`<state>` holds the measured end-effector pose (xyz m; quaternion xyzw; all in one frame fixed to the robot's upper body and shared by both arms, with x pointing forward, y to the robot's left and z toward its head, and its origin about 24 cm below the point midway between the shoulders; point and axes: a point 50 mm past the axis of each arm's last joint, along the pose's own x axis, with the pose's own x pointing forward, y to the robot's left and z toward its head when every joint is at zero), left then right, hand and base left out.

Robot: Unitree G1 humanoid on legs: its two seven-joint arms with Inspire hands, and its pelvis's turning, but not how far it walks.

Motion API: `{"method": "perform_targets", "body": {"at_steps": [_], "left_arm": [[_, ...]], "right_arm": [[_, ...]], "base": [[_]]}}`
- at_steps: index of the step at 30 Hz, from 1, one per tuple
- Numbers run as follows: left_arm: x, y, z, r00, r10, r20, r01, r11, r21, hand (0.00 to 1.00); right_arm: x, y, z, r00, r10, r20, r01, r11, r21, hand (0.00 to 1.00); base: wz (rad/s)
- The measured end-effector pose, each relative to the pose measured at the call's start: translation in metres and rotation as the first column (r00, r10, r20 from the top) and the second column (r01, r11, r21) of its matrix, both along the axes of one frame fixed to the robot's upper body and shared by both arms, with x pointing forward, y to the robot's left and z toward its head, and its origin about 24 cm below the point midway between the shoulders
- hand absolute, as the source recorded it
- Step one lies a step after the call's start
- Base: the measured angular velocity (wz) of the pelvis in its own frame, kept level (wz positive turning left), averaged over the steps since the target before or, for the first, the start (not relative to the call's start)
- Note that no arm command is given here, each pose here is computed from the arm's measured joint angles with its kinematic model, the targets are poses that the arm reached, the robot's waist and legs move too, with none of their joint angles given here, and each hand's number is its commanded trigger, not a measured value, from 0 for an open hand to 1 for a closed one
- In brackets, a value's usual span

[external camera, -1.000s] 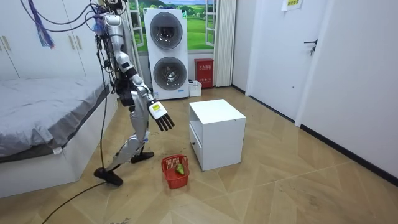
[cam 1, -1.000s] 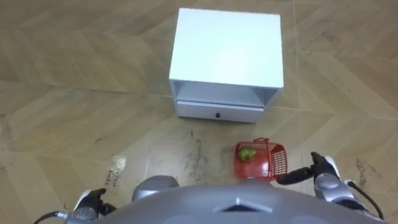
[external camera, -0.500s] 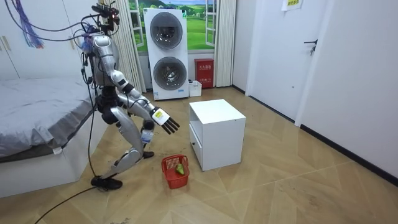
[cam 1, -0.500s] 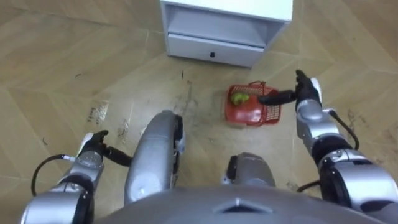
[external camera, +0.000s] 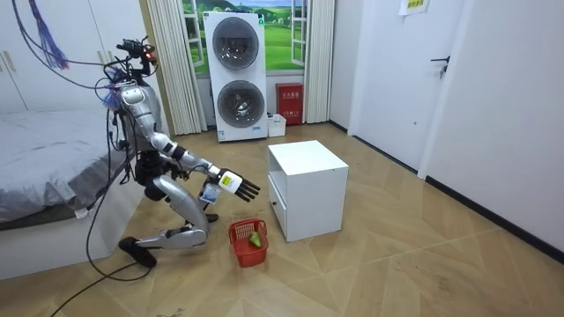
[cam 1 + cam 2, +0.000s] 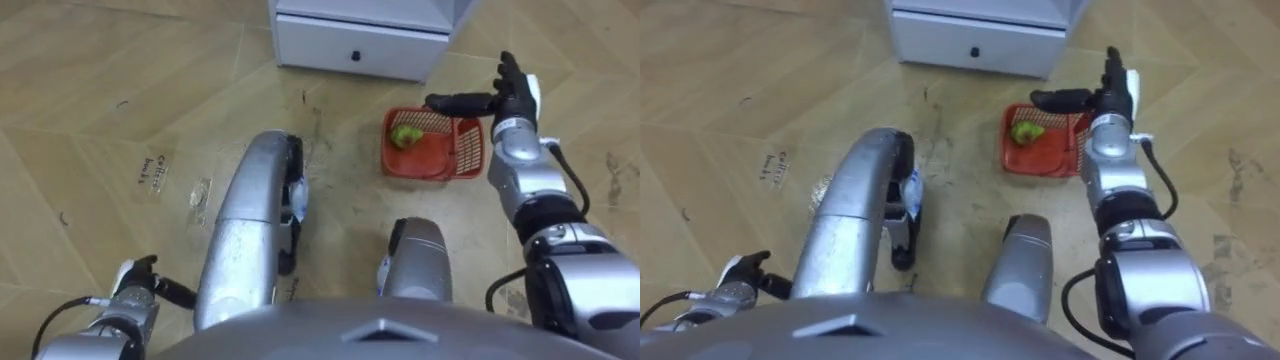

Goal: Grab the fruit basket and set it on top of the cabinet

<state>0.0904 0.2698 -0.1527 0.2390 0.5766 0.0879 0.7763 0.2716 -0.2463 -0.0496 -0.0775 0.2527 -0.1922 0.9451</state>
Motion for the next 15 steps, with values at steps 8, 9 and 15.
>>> {"method": "perform_targets", "body": {"at_steps": [8,9,15], "left_arm": [[-0.010,-0.001,-0.002,1.000,-0.002,0.015,0.002,1.000,-0.013,0.00],[-0.013,-0.001,-0.002,1.000,-0.002,0.009,0.002,1.000,-0.012,0.00],[-0.025,-0.003,-0.005,1.000,0.004,-0.016,-0.004,1.000,-0.004,0.00]], "right_arm": [[0.002,0.003,0.010,0.998,0.022,0.059,-0.021,1.000,-0.017,0.00],[0.002,0.003,0.010,0.998,0.026,0.057,-0.024,0.999,-0.021,0.00],[0.005,0.007,0.013,0.996,0.046,0.073,-0.044,0.999,-0.025,0.00]], "base": [[0.00],[-0.10],[-0.19]]}}
